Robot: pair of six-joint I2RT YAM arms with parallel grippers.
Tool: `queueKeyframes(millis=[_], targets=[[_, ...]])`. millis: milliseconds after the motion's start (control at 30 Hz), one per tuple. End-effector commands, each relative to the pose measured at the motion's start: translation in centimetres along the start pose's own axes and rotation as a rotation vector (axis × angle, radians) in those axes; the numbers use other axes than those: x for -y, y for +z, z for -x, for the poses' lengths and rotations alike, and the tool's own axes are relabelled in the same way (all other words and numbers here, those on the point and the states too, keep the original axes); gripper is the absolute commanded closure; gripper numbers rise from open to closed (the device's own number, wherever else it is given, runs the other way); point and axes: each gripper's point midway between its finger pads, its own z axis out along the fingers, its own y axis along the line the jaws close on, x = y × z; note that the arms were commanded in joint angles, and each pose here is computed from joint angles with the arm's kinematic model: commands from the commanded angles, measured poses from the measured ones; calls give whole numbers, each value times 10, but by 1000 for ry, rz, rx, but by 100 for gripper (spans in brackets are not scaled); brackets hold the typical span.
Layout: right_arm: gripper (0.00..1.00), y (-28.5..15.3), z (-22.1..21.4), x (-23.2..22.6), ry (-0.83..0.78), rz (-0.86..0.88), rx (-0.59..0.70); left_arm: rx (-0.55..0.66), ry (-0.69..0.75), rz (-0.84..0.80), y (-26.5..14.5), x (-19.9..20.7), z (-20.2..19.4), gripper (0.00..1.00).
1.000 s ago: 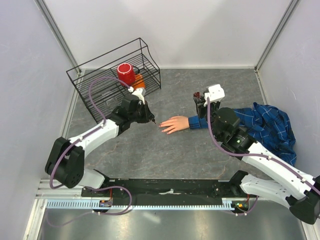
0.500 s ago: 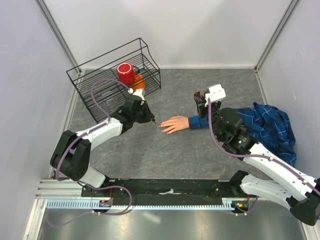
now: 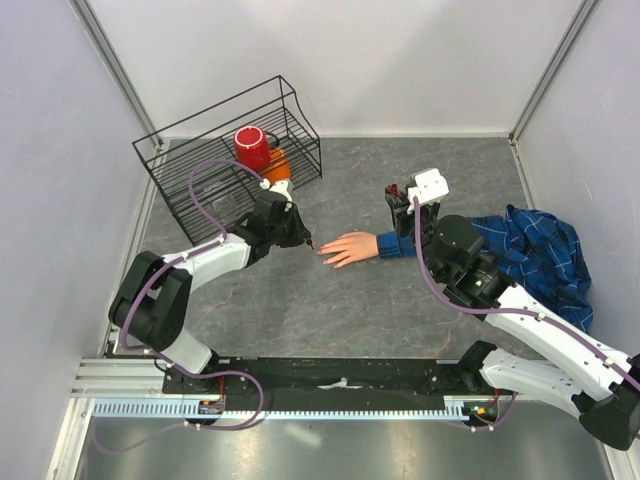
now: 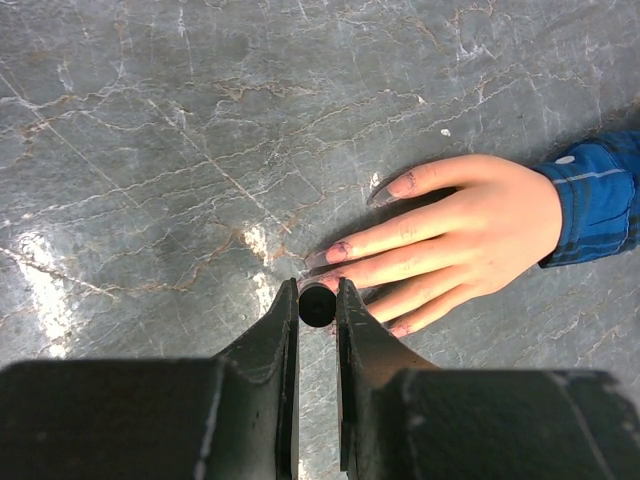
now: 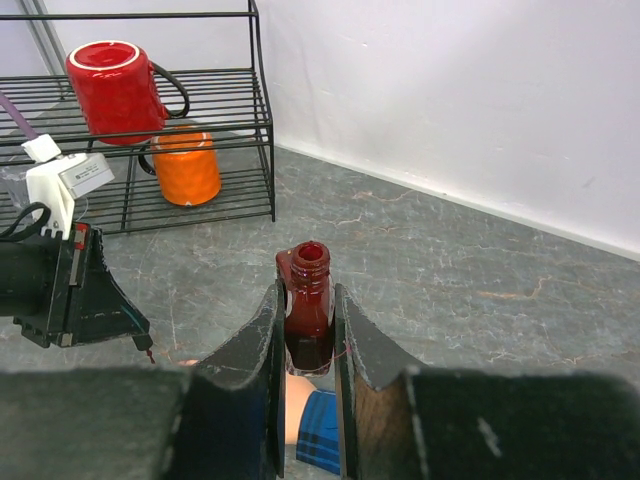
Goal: Paint the nails
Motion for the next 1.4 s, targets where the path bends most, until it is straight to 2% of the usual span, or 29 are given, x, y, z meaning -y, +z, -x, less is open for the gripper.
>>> queueKeyframes(millis=[0,1367], targets=[[100,2,22,0,24,4,65,58,-22,-52,4,19,21,98],[100,1,21,-2,22,22,61,9,-20,-81,20,22,8,98]])
